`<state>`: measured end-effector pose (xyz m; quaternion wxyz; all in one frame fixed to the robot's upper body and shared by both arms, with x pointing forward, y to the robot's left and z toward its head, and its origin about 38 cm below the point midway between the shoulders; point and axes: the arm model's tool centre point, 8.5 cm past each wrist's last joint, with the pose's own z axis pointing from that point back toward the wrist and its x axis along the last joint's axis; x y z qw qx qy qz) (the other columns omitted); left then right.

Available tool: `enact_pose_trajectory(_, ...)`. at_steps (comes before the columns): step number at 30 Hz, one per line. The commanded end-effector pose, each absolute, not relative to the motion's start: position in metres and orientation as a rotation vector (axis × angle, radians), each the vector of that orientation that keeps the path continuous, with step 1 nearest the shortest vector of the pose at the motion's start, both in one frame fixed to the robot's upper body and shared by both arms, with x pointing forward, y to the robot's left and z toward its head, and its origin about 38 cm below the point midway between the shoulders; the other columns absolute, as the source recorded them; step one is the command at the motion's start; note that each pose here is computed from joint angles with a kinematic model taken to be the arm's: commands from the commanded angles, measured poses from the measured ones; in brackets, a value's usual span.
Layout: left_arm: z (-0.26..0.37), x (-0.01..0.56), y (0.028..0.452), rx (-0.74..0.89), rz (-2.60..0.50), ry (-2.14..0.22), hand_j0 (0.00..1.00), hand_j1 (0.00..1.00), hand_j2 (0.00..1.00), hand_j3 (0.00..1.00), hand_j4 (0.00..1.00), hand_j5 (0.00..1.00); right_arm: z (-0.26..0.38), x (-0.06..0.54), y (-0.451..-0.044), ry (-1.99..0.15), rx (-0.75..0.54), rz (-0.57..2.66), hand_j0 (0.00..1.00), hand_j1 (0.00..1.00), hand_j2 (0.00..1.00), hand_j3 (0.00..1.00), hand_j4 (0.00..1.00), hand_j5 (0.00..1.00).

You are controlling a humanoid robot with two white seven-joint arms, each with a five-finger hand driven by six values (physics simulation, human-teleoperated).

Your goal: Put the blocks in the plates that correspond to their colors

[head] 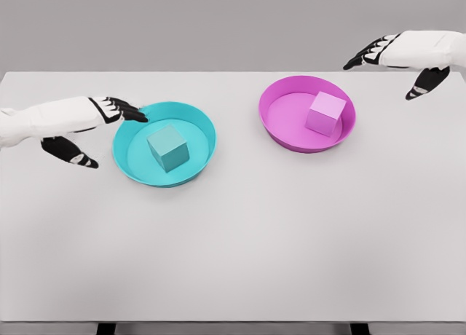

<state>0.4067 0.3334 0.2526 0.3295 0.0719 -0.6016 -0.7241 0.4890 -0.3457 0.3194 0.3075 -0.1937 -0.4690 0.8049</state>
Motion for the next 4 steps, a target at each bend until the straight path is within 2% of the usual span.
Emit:
enact_pose_trajectory(1,0.2677,0.4022,0.3518,0.207,-1.849,-1.585,1.00,1.00,1.00,1.00,1.00,1.00,0.3200,0.4892,-0.3463,-1.241,-0.515,2.125,1.00,1.00,1.00,1.00,1.00,1.00)
enact_pose_trajectory(4,0.2583,0.3966,0.3606,0.200,-1.849,-1.539,1.00,1.00,1.00,1.00,1.00,1.00,0.3198,0.4895,-0.3472,-1.239,-0.516,2.122,1.00,1.00,1.00,1.00,1.00,1.00)
